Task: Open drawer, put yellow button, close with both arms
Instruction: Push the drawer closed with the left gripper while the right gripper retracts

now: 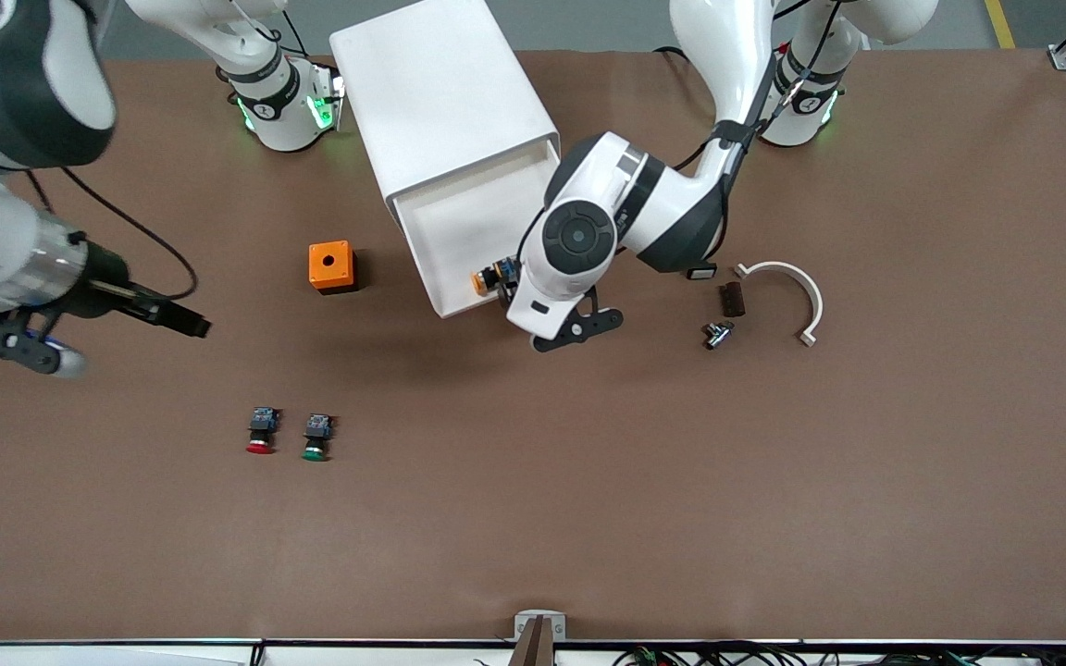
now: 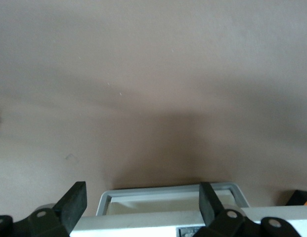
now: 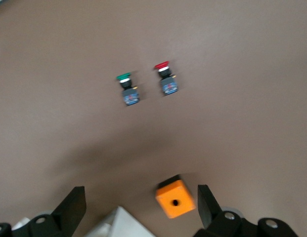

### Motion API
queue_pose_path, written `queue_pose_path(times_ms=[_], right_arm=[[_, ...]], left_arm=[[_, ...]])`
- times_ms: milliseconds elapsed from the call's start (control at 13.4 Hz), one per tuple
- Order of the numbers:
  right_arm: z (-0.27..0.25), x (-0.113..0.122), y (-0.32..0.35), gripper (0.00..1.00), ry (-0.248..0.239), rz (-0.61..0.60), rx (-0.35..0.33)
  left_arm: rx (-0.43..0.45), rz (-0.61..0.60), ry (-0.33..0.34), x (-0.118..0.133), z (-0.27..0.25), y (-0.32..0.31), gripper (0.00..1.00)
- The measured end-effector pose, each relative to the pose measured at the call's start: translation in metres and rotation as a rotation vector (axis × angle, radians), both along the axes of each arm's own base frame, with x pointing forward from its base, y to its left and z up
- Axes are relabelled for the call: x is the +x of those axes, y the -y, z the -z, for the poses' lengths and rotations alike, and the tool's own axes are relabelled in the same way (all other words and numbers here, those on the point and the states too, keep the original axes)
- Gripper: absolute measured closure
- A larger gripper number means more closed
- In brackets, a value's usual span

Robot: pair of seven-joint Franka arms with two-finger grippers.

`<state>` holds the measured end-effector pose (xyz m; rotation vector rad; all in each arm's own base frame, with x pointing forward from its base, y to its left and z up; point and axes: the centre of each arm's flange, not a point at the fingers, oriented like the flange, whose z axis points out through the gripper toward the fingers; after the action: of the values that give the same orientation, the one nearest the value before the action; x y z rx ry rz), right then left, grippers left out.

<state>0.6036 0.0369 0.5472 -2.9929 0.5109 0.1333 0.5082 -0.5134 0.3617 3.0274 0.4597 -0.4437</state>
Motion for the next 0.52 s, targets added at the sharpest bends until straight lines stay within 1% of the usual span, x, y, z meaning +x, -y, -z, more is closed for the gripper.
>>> queue_pose_path(times_ms=[225,374,524], right_arm=[[-0.014,-0.009,0.062,0.0,0.021,-0.091,0.008],[-0.027,-0.016,0.082,0.0,0.045,-0.143,0.006],[-0.046,-0.029,0.091,0.0,0.067,-0.163,-0.023]], left_arm=[[0.013,0.038,-0.007,-0.037,0.002,0.033,0.0],[0.038,0.026,-0.023,-0.07,0.005,0.058,0.0],[0.051,0.028,-0.052,-0.103,0.011,0.081,0.0]])
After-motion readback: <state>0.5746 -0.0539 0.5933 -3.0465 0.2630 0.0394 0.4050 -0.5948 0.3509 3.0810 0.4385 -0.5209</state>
